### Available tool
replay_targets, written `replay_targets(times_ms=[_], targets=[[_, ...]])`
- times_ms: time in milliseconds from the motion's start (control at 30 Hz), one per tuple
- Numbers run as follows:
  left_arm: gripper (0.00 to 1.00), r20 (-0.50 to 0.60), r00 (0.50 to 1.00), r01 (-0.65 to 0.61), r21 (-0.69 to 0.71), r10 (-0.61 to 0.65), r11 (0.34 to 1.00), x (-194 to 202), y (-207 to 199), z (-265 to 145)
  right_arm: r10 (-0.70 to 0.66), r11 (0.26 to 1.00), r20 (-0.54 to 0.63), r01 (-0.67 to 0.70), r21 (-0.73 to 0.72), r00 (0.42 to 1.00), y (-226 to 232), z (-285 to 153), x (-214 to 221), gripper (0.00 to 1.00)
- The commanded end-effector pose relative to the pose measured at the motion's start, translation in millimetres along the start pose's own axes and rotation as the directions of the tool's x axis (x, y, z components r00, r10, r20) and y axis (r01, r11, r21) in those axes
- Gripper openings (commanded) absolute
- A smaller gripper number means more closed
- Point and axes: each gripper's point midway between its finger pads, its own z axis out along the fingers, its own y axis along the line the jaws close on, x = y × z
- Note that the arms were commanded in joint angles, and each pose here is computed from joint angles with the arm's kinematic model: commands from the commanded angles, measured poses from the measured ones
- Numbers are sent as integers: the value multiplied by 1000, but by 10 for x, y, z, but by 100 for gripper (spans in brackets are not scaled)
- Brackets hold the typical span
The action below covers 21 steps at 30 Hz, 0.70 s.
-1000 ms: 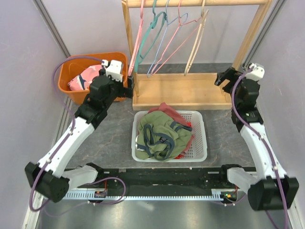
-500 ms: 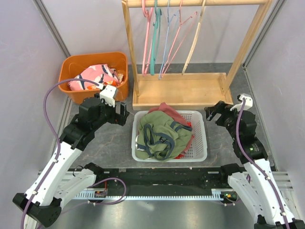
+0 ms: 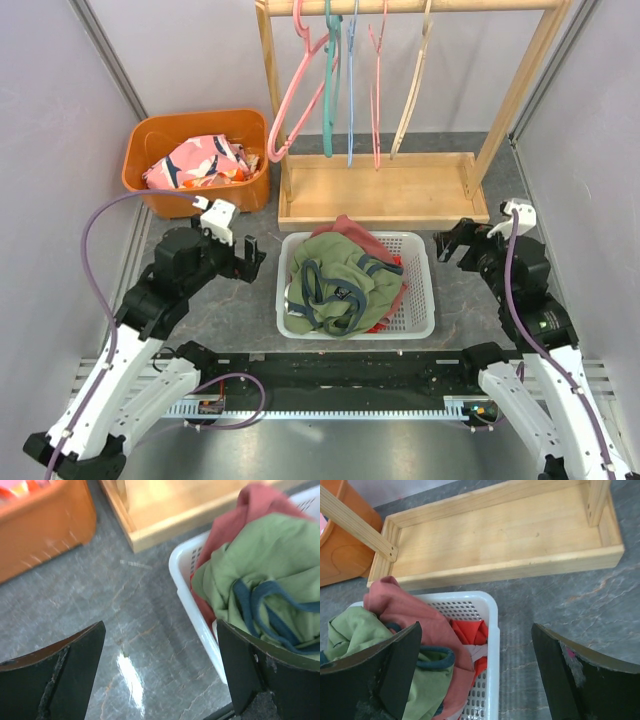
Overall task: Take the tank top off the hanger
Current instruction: Reset both arms
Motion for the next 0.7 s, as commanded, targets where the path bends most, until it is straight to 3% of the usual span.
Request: replay_targets(times_ms=[0, 67, 133, 300, 433, 500, 533, 600, 633, 667], targets=[[99, 222, 975, -48, 75, 30, 996, -485, -140, -280, -70, 998, 71, 70, 11, 995, 63, -46, -360, 98], [99, 252, 967, -55, 86, 32, 995, -482, -161, -380, -99, 994, 49, 101, -44, 994, 175, 39, -353, 98], [100, 271, 962, 30, 7, -31, 1000, -495, -15, -429, -112, 987, -6, 111, -116, 994, 319, 138, -273, 98], [100, 283, 959, 50, -60, -31, 997, -553, 107, -496, -114, 957, 31, 118, -266, 993, 811, 300, -328, 98], [100, 265, 964, 26, -88, -2, 996, -546, 155, -461, -238, 949, 8, 234, -209, 971, 1332, 545, -22, 98], [100, 266, 964, 21, -116, 11, 993, -563, 205, -452, -309, 919, 51, 312, -241, 950, 1783, 447, 17, 98], [100, 272, 962, 18, -125, 17, 992, -582, 220, -462, -354, 929, 63, 359, -91, 933, 1734, 578, 42, 98], [99, 283, 959, 7, -142, 33, 990, -622, 249, -487, -379, 925, 105, 376, 48, 919, 1839, 510, -133, 98], [99, 290, 956, 6, -146, 37, 989, -646, 254, -508, -424, 904, 92, 416, 96, 901, 1947, 514, 39, 98], [99, 293, 955, 11, -158, 37, 987, -654, 278, -520, -462, 870, 115, 425, 249, 879, 1802, 449, -105, 98]])
